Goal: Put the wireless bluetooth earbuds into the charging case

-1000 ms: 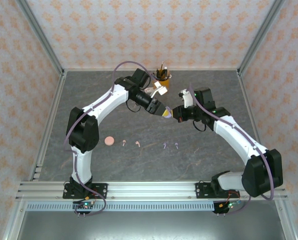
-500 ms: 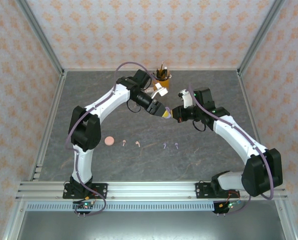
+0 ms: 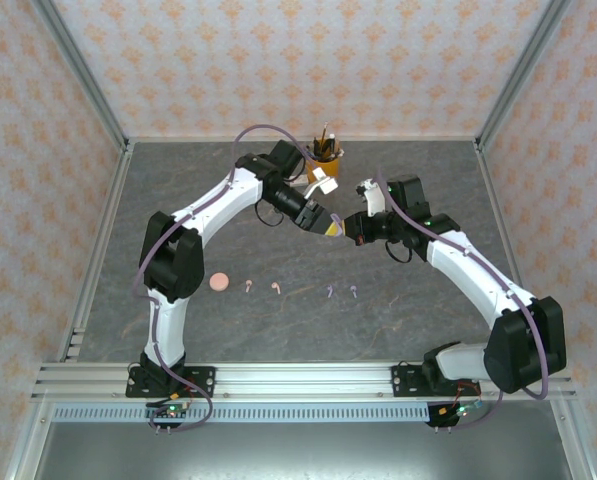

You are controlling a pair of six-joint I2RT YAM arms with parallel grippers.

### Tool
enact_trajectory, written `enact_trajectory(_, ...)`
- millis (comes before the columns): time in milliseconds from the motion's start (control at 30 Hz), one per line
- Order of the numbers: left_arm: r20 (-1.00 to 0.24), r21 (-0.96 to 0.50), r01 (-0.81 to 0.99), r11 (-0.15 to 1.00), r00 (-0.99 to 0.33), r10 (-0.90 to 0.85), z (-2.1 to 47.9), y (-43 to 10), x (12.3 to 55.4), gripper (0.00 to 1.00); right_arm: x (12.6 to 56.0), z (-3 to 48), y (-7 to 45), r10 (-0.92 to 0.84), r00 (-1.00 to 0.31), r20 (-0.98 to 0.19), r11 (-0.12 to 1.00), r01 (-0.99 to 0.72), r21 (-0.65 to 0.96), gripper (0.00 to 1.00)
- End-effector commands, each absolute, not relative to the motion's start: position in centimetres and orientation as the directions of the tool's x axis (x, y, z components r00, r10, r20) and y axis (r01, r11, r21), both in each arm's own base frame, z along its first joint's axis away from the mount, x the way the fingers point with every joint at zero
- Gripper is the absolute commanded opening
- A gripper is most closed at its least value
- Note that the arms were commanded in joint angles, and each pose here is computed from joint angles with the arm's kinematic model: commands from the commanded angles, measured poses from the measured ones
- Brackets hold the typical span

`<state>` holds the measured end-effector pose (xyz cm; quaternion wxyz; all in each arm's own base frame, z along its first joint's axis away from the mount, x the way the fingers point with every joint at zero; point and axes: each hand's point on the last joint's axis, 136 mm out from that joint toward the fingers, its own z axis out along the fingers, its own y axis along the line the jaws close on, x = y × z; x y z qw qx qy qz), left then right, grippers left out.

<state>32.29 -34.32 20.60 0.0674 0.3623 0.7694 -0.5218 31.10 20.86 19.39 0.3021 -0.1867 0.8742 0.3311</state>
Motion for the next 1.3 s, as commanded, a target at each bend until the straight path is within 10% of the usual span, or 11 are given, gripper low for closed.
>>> enact_trajectory(0, -0.504, -0.755, 0.638, 0.153, -0.713, 0.488, 21.5, -34.9, 32.2, 0.39, 31.3, 20.3, 21.4, -0.142, -0.721, -0.678, 0.693, -0.562, 0.453, 0.00)
enact_trajectory(300, -0.502, -0.758, 0.636, 0.144, -0.711, 0.492, 21.2, -35.0, 32.0, 0.20, 31.7, 20.6, 21.1, -0.119, -0.717, -0.687, 0.713, -0.543, 0.444, 0.02)
enact_trajectory(633, -0.568, -0.689, 0.699, 0.190, -0.685, 0.457, 21.0, -34.2, 31.9, 0.00, 30.6, 23.3, 17.9, 0.010, -0.676, -0.737, 0.805, -0.433, 0.407, 0.67)
enact_trajectory(1267, -0.834, -0.218, 0.696, 0.684, -0.497, 0.240, 22.1, -31.4, 35.4, 0.00, 26.7, 16.1, 11.7, 0.344, -0.773, -0.533, 0.879, 0.066, 0.472, 0.72)
